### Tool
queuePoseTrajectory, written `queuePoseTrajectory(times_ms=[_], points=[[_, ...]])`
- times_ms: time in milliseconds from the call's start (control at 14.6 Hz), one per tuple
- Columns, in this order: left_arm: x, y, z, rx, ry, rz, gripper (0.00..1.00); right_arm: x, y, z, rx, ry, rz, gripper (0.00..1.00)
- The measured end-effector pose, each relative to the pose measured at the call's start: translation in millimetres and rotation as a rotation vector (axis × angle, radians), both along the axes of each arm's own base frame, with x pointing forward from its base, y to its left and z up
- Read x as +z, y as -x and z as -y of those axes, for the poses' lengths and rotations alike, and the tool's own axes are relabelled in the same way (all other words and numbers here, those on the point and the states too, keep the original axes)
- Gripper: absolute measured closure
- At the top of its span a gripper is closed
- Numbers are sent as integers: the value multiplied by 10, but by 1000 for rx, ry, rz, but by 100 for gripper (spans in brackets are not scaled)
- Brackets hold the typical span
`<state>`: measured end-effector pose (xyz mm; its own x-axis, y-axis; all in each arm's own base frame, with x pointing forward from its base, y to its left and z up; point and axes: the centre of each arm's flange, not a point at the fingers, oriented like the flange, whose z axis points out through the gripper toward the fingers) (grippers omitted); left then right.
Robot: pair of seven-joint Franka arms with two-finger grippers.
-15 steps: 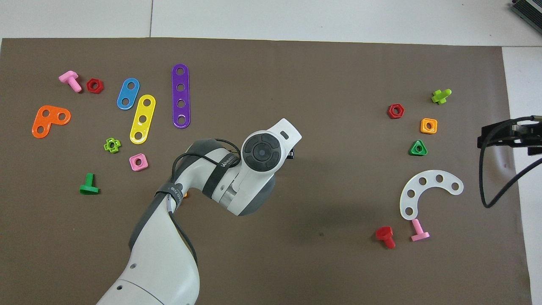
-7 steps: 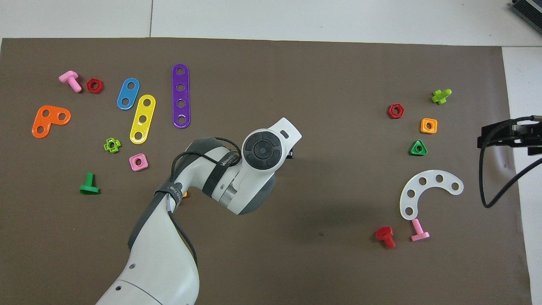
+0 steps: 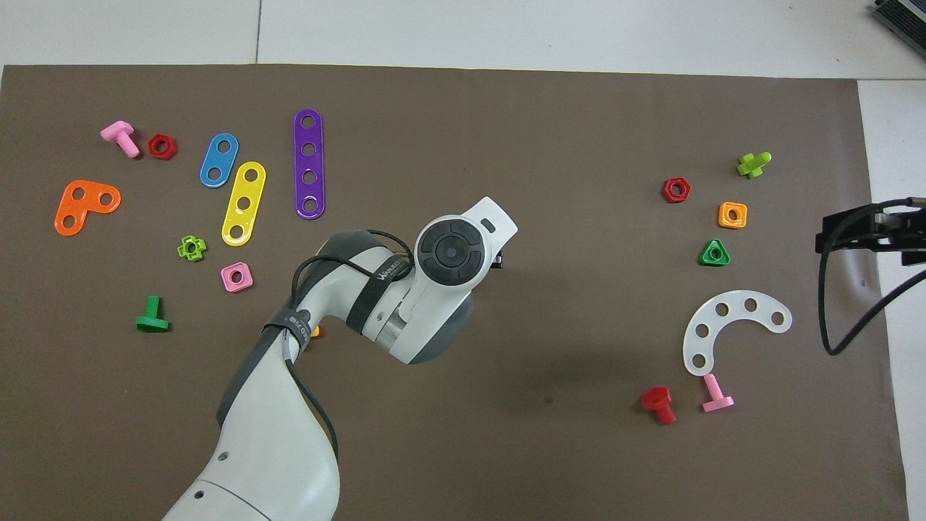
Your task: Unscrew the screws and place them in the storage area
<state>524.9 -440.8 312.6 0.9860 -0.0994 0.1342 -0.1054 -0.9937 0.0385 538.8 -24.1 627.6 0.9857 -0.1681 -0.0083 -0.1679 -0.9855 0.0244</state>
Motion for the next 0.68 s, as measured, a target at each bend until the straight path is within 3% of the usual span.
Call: queuePoseTrajectory(times_ms=[683], points=[[400, -122, 31, 13, -32, -35, 52, 0, 0, 0, 0, 0, 0, 0]])
